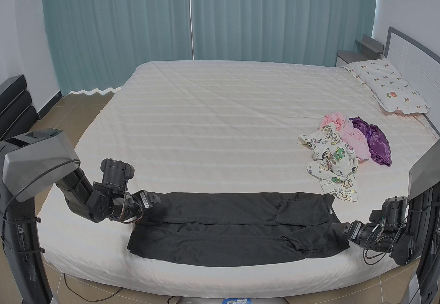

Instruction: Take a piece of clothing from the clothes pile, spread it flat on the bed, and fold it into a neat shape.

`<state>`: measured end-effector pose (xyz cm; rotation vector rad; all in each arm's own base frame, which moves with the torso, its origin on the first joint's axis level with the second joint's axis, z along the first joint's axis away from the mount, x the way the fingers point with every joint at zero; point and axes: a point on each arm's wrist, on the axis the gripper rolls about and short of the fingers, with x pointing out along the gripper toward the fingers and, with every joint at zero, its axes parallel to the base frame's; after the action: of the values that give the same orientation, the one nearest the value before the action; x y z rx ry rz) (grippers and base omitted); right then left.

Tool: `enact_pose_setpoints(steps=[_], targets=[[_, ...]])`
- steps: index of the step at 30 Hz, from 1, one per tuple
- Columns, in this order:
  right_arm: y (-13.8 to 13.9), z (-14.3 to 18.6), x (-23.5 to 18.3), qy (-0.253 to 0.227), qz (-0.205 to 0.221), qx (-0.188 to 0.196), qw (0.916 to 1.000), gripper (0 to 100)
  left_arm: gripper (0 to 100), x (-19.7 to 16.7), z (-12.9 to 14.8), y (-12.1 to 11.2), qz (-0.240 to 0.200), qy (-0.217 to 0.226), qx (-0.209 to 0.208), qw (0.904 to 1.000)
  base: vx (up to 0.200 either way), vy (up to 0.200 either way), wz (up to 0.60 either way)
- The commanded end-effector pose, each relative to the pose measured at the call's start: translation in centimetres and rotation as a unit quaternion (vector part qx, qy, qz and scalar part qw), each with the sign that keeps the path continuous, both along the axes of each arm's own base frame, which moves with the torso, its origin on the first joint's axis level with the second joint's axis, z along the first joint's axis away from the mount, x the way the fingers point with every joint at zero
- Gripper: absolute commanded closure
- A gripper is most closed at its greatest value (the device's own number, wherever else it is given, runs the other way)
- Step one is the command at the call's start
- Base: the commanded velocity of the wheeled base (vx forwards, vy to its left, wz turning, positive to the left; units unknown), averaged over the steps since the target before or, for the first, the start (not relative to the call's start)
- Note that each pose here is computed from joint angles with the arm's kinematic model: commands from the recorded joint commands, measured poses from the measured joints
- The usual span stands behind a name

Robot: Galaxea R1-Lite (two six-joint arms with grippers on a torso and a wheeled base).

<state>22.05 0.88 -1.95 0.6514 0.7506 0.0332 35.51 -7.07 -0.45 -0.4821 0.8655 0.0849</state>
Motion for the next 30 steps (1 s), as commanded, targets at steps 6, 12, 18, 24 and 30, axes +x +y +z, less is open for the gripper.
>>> enact_pose_setpoints(steps=[6, 12, 18, 24, 30], targets=[[0.2, 0.9, -0.4, -0.013, -0.006, 0.013, 0.9998, 0, 0, 1.1, -3.5, -0.2, -0.016, 0.028, 0.025, 0.9992, 0.0, 0.0, 0.0], [0.1, 0.8, -0.4, -0.009, -0.009, 0.017, 0.9998, 0, 0, 1.0, -3.8, -0.2, -0.015, 0.031, 0.027, 0.999, 0.0, 0.0, 0.0], [0.1, 0.8, -0.4, -0.008, -0.012, 0.02, 0.9997, 0, 0, 0.5, -4.1, -0.2, -0.023, 0.039, 0.036, 0.9983, 0.0, 0.0, 0.0], [0.1, 0.7, -0.4, -0.005, -0.013, 0.021, 0.9997, 0, 0, 0.5, -4.0, -0.5, -0.027, 0.037, 0.041, 0.9981, 0.0, 0.0, 0.0], [0.0, 0.7, -0.4, -0.005, -0.015, 0.021, 0.9997, 0, 100, 0.5, -4.0, -0.6, -0.025, 0.036, 0.044, 0.9981, 0.0, 0.0, 0.0]])
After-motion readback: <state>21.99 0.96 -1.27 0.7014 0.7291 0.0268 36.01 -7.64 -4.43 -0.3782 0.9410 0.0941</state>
